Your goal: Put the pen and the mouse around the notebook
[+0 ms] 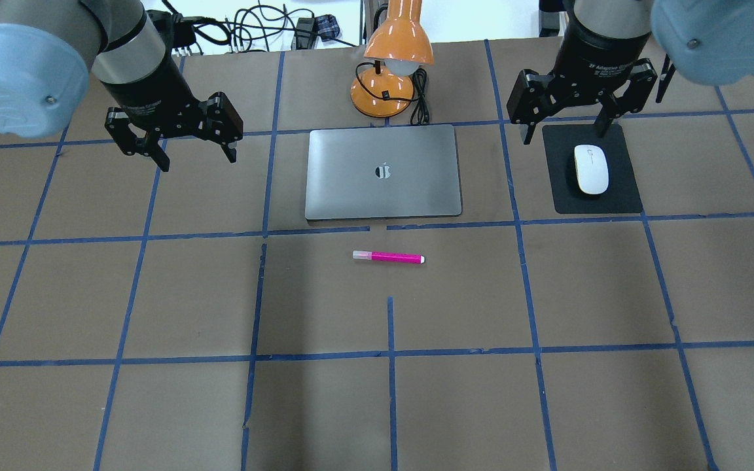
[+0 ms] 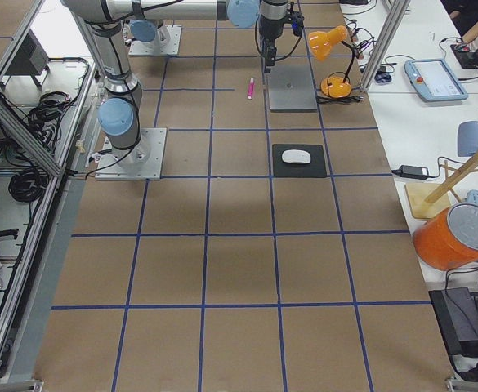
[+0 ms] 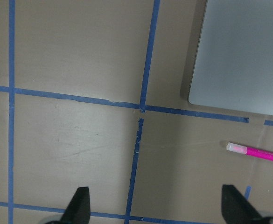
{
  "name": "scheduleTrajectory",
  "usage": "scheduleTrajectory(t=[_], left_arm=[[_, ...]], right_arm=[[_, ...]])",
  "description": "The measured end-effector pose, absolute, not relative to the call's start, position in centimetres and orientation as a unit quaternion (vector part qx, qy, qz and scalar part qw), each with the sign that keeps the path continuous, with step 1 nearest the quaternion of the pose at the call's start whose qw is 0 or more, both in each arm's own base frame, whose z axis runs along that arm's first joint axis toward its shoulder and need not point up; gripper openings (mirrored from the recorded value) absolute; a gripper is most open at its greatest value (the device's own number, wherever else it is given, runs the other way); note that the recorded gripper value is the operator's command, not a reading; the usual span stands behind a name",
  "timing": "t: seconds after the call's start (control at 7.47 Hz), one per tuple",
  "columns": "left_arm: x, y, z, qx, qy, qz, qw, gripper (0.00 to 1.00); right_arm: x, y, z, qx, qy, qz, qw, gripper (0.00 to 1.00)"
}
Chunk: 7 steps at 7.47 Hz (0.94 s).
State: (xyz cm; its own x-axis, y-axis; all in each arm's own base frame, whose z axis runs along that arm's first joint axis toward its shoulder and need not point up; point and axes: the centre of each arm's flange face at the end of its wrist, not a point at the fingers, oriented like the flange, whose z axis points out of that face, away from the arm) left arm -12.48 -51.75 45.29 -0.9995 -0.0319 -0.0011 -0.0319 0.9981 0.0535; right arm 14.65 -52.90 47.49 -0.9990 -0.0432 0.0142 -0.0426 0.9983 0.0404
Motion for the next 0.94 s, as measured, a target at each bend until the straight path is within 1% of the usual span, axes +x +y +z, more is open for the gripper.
scheduleTrajectory(t=[0.4, 0.94], left_arm=[[-11.6, -48.5, 46.3, 0.002, 0.999, 0.035, 0.004, 1.00], [-10.2, -48.0, 45.9, -0.019, 0.999, 0.041, 0.003, 1.00]], right_arm=[[14.7, -52.9, 47.5, 0.021, -1.000, -0.020, 0.007, 1.00], [14.7, -52.9, 47.5, 0.021, -1.000, -0.020, 0.006, 1.00]])
